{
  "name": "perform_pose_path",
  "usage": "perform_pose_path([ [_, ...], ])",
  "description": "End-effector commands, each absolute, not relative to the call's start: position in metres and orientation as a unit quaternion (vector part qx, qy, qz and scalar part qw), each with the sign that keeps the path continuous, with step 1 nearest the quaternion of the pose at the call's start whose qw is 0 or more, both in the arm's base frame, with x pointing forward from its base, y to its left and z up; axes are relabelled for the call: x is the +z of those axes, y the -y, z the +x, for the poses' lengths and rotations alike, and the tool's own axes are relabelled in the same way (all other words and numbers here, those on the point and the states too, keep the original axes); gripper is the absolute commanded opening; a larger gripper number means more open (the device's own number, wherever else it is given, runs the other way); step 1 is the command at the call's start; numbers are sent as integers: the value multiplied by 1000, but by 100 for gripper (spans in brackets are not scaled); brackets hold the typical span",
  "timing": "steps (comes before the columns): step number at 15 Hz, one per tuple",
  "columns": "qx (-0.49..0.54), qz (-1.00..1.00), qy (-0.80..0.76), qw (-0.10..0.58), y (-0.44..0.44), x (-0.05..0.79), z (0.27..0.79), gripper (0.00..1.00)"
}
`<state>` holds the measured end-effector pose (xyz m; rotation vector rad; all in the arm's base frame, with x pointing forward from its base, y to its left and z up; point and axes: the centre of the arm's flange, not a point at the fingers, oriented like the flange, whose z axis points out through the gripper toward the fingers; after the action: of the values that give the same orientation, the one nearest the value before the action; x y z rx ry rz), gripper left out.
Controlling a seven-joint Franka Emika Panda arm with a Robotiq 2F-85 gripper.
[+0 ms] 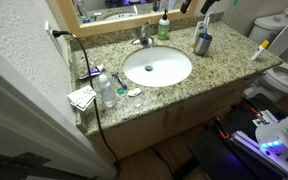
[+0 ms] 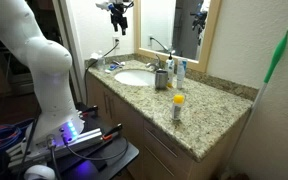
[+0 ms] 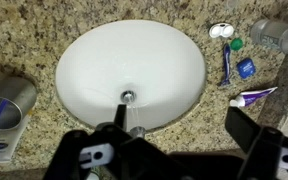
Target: Move the white tube to the right
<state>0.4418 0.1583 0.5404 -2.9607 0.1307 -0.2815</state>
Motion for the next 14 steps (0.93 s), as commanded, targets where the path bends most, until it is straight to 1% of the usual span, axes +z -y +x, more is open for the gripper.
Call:
perform_pose_path([
  [1,-94,-991,-44,82,-158,540,442,100],
  [5,-94,-991,-44,82,-158,540,442,100],
  [7,-79,-983,-130,98,-144,531,492,100],
  [8,-86,-979,-158,94,-122,526,516,100],
  [12,-77,-952,-271,121,-37,520,559,100],
  [13,-83,-964,-229,104,-58,514,525,100],
  [14,-82,-959,-249,106,-39,512,537,100],
])
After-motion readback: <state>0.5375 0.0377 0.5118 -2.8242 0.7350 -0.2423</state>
